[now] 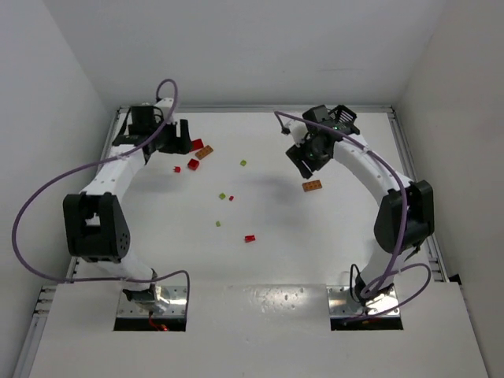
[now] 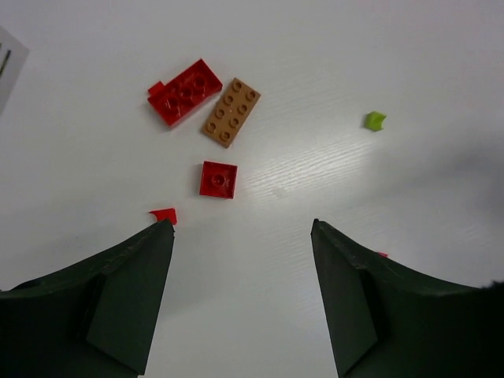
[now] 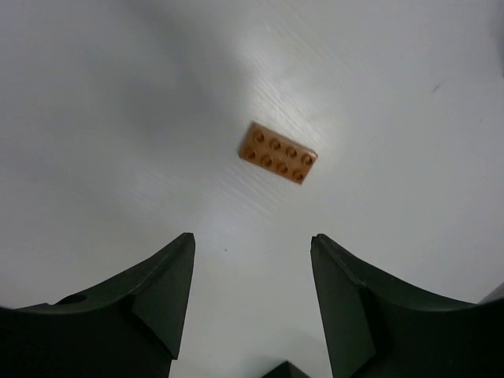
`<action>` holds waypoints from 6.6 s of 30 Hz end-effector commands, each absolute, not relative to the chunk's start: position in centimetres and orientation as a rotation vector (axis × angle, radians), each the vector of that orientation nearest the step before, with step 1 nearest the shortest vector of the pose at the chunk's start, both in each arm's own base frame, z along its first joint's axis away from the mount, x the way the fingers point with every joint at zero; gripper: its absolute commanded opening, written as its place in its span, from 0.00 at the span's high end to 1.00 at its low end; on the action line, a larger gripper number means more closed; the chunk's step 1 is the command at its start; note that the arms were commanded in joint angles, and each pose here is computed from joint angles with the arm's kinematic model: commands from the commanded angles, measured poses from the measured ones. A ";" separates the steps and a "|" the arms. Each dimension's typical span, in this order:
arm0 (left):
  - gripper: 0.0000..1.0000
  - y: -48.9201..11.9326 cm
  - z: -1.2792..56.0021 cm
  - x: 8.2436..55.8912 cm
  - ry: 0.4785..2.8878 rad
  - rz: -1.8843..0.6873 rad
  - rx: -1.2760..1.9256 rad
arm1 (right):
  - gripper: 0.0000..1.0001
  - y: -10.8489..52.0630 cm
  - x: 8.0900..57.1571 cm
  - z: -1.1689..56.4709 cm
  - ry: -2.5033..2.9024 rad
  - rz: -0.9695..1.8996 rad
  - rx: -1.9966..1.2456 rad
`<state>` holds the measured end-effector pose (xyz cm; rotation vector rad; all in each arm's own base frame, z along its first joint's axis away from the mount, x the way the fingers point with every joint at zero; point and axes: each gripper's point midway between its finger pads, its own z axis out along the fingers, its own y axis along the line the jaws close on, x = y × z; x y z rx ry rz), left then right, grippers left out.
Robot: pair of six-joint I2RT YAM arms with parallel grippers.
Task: Sort the legos into containers by color
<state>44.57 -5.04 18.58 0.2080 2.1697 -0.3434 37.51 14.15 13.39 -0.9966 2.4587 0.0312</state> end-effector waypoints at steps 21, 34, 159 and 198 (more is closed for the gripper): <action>0.23 -2.8 8.5 59.1 2.347 -0.087 0.446 | 0.39 5.7 36.7 12.9 2.599 0.033 -0.725; 0.23 -3.6 7.5 57.7 2.375 -0.152 0.526 | 0.39 6.8 37.4 11.7 2.621 0.120 -0.760; 0.13 -1.5 11.7 45.3 2.320 -0.211 0.366 | 0.36 -4.4 62.7 17.4 2.194 -0.160 -0.257; 0.85 -11.2 8.8 46.1 2.300 -0.542 0.603 | 0.30 13.6 44.8 20.8 2.242 1.032 -0.306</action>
